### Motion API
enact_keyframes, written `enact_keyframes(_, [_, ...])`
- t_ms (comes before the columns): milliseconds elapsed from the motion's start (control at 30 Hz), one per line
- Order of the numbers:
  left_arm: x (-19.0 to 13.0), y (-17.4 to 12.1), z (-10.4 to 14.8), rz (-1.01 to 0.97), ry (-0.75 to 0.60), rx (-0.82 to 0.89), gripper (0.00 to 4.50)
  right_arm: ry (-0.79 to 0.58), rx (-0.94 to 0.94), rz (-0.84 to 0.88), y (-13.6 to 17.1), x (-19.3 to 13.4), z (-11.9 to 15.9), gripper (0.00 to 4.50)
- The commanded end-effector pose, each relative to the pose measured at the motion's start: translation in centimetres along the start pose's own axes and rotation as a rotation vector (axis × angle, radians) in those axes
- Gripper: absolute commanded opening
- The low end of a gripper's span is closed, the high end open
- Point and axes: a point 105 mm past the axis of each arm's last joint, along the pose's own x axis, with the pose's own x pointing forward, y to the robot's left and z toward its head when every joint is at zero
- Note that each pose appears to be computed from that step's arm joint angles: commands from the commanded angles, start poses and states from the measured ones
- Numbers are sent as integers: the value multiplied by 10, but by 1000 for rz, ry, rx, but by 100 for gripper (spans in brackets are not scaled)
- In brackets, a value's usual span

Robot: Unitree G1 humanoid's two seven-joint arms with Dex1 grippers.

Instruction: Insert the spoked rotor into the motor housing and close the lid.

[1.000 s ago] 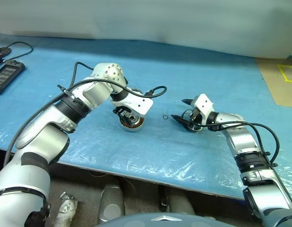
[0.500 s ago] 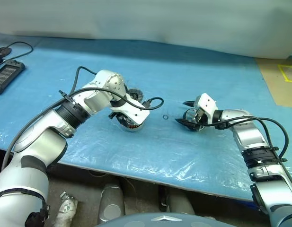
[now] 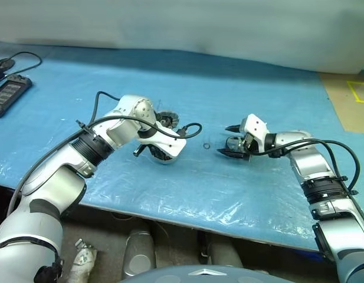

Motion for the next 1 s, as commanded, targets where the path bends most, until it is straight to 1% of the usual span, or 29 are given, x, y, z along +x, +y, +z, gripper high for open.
enact_keyframes(33, [-11,4,-4,41,32,13,55,-3,-30,-3,-5,-5,7,450])
enact_keyframes(367, [-11,6,-13,64,73,19,55,-4,-34,13,-4,-2,9,450])
enact_keyframes(500, [-9,11,-15,90,88,22,55,-1,-39,18,-4,-2,9,450])
enact_keyframes(800, [-14,12,-8,91,52,13,55,19,-46,36,-3,-3,8,450])
enact_keyframes(867, [-15,10,-2,84,30,13,55,19,-47,39,-4,-3,8,450])
enact_keyframes(1000, [-19,4,1,64,28,29,55,19,-48,41,-5,-2,9,450])
